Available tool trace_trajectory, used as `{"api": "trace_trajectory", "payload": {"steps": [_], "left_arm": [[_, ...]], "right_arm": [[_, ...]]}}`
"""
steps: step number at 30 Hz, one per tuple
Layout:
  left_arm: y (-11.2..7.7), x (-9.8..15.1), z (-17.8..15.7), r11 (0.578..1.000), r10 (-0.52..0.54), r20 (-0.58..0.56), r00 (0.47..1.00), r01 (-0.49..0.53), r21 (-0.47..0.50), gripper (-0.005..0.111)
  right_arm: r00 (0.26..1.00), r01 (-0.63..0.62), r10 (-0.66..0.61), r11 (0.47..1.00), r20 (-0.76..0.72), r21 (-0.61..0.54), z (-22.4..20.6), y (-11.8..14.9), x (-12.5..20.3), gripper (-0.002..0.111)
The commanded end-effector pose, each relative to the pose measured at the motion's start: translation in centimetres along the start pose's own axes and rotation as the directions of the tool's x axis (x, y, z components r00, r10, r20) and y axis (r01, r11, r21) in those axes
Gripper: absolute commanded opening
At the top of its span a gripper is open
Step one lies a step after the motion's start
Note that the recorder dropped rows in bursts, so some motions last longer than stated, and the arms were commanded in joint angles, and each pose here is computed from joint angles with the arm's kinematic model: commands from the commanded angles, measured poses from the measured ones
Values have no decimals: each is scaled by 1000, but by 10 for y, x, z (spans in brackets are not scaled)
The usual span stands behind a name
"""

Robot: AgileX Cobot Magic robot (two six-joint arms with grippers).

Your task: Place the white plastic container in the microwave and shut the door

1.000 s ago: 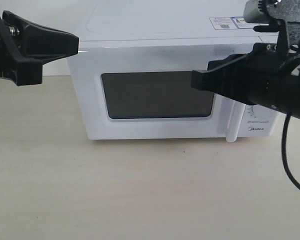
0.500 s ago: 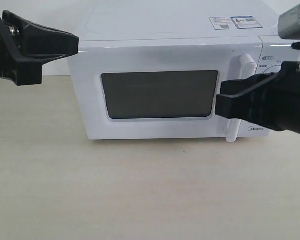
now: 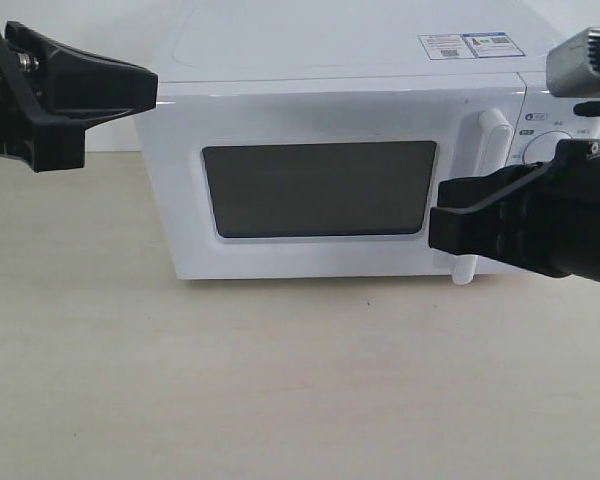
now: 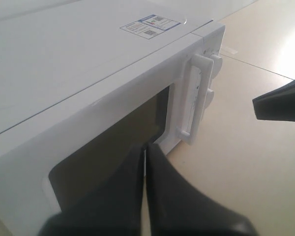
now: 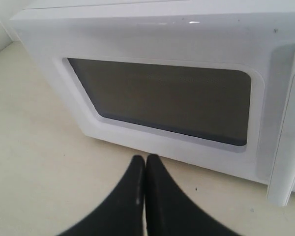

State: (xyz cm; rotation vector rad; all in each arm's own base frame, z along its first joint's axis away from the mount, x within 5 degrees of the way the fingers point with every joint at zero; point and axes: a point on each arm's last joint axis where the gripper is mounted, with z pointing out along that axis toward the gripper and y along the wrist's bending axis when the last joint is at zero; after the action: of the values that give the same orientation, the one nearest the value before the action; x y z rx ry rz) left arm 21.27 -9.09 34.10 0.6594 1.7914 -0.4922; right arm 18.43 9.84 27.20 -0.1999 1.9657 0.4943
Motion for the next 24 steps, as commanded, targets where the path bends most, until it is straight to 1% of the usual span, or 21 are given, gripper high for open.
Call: {"api": "trace_trajectory", "payload": {"steps": [1,11,16,19,20,21,24], "left_arm": [[-1,0,-1,1000,-6,2,1000,6,0,4],[-1,0,-1,1000,-5,3,1000,5,0,4],[-4,-5,-9,1000,10,30,1000,-9,-5,4],[-10,-12,-23,998,58,73,996,-57,-20,4],[-11,-15,-30,995,96,93,991,-92,-47,4],[-12,-20,-39,992,111,123,986,-102,-76,4],[-22,-30,-67,988,115,219,969,-89,-124,4]], "right_arm": [[1000,7,-7,1000,8,-1,-2,0,-1,0],[1000,7,-7,1000,8,-1,-2,0,-1,0],[1000,7,-7,1000,8,-1,-2,0,-1,0],[1000,7,-7,1000,8,-1,-2,0,-1,0],[1000,7,-7,1000,8,-1,-2,0,-1,0],[1000,7,-7,1000,8,-1,-2,0,-1,0],[1000,10,-10,1000,8,-1,-2,0,-1,0]]}}
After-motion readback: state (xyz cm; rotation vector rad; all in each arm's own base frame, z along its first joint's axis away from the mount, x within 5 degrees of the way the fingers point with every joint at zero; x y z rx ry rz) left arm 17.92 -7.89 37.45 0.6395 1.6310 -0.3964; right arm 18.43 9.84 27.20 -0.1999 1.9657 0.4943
